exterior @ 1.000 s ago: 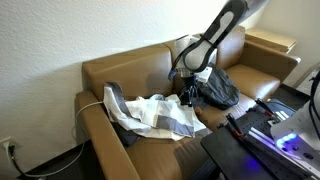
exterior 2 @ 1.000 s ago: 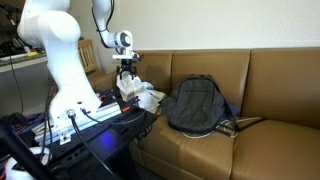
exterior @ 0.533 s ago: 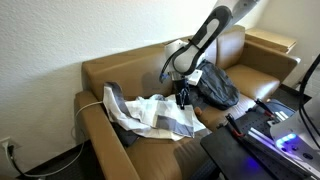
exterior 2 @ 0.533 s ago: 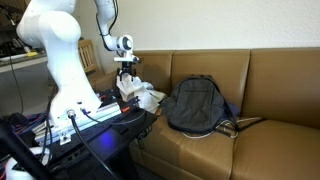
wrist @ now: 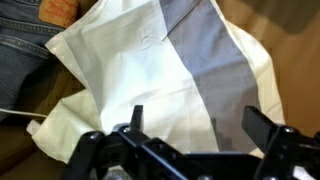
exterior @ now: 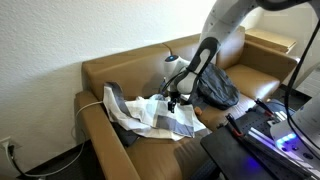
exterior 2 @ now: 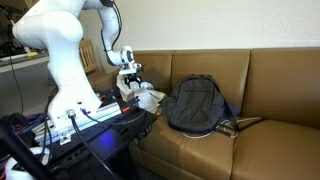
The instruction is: Place the white cloth on the armest
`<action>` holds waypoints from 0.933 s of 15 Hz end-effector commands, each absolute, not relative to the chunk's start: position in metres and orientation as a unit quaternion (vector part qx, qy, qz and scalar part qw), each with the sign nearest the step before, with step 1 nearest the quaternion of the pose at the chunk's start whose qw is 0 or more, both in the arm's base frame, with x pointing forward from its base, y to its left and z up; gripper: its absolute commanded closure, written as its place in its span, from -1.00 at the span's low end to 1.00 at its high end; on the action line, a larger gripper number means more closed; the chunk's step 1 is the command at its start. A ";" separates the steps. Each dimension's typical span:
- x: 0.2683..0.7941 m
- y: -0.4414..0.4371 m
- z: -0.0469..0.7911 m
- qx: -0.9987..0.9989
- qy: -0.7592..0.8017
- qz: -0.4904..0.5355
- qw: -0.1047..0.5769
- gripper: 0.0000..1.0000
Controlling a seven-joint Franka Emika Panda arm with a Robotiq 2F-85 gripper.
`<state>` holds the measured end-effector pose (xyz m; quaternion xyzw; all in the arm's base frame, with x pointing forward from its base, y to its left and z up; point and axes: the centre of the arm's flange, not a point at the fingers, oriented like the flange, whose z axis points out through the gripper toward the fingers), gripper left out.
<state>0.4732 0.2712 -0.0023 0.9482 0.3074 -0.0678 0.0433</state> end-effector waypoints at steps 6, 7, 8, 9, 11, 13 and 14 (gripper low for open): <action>0.527 0.287 -0.122 0.969 0.240 -0.012 0.051 -1.00; 0.529 0.287 -0.130 0.970 0.236 -0.014 0.052 -1.00; 0.531 0.287 -0.137 0.970 0.237 -0.021 0.055 -1.00; 0.533 0.287 -0.142 0.969 0.238 -0.024 0.056 -0.50; 0.535 0.286 -0.147 0.969 0.237 -0.030 0.058 -0.32; 0.539 0.287 -0.146 0.971 0.232 -0.030 0.056 -0.05; 0.540 0.288 -0.144 0.972 0.228 -0.030 0.053 0.07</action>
